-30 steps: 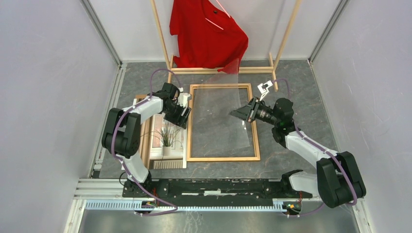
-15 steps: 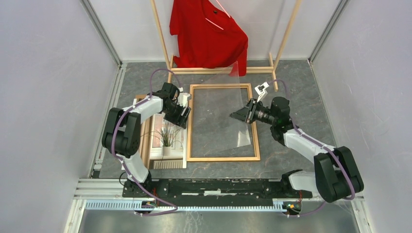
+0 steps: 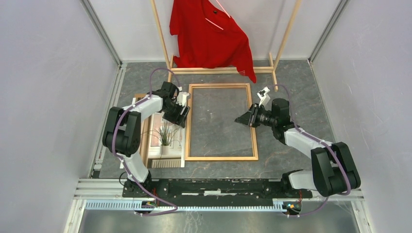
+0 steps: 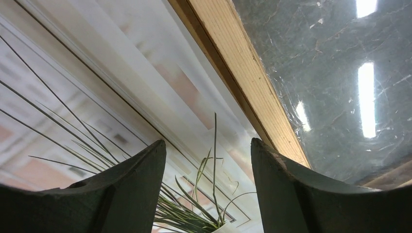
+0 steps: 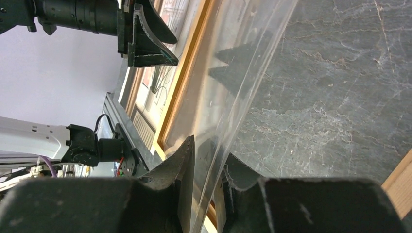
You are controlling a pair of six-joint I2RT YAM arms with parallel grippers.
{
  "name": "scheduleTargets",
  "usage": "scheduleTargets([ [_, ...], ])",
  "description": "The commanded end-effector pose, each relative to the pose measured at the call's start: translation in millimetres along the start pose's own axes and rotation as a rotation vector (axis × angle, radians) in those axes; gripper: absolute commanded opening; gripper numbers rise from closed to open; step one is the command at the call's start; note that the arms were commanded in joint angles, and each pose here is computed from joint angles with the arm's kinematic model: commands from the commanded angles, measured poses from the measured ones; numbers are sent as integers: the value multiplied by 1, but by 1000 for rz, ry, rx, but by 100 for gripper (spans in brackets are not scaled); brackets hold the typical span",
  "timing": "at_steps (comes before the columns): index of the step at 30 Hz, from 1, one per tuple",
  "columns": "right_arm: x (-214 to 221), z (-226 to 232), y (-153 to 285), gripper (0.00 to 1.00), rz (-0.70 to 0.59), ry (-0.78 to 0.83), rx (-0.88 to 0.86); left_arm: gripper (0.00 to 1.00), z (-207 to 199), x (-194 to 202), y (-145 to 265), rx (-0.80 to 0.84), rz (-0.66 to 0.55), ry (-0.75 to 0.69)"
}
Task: Put the photo into the frame
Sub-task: Place the photo frame item in the photo frame.
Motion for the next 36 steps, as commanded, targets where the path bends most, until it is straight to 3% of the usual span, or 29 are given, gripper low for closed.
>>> scheduleTargets([
  [1,-1,-4,-1,25,-24,37,-14,72,4,7,-19,-1,44,13],
  [13,15,-21,-2,28,-30,-30,0,72,-5,7,-25,-3,54,-21],
  [24,14,-3,-5,30,-57,-92,-44,72,-14,5,-29,-1,56,-45],
  [36,4,38,3,29,-105,-190,-213,71,-19,7,-32,-7,61,-63],
])
Point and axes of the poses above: each gripper's point midway between its finger pads, its own y axis back along the fingers, its own z axis along the line the jaws close on, x = y × z, the point moved 4 cm from there along y, back along the fingers, and after that the axes turned 11 degrees about -y, right-handed, at the moved point
